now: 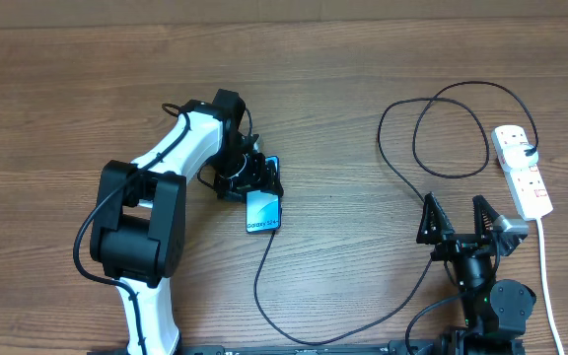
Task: Plug charger to phone and switch on socket
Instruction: 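Hold the phone raised with the left gripper, bottom toward table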
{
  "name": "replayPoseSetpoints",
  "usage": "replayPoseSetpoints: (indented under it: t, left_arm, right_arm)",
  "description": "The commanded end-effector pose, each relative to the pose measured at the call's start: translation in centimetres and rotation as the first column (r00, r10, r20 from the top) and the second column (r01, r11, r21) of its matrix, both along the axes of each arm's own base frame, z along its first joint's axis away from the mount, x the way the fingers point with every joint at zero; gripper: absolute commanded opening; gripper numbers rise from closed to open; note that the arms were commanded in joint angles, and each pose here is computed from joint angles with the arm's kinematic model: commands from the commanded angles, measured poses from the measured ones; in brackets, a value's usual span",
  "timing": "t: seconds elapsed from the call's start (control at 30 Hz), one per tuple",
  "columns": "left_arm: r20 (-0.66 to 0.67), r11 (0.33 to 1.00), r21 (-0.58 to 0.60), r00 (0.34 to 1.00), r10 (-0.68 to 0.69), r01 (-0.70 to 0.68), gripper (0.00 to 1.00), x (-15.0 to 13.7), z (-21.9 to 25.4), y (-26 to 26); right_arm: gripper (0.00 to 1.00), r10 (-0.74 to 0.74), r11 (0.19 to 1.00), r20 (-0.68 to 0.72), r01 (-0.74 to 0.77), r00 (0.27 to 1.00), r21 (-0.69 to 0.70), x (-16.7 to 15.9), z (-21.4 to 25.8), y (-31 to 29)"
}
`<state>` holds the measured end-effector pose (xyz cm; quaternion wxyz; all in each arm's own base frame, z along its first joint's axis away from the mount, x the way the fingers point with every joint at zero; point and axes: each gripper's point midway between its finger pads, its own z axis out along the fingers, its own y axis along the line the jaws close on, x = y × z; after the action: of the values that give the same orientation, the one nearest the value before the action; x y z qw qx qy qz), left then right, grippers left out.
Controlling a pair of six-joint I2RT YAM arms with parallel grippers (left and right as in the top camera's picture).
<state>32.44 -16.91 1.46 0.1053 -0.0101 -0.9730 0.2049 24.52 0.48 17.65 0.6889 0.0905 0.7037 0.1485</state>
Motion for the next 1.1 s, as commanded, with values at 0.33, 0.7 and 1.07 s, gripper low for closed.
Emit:
replayPoseSetpoints:
  t: [0.33,0.7,1.07]
  left_arm:
    - [0.007,0.999,-0.043,1.000,-0.022,0.022,0.75,0.26,-0.04,-0.77]
    - [0.007,0.999,-0.043,1.000,-0.021,0.022,0.75,0.27,-0.04,-0.75]
    - [0.006,0.999,-0.042,1.000,-0.021,0.022,0.75,0.23,-0.03,-0.75]
  right_arm:
    - [1.00,-0.004,1.000,0.003,0.004,1.000,-0.005,0.03,-0.18,-0.03]
    - [1.00,-0.004,1.000,0.003,0.004,1.000,-0.005,0.03,-0.19,-0.03]
    - [1.00,-0.004,1.000,0.003,0.004,1.000,-0.005,0.03,-0.18,-0.03]
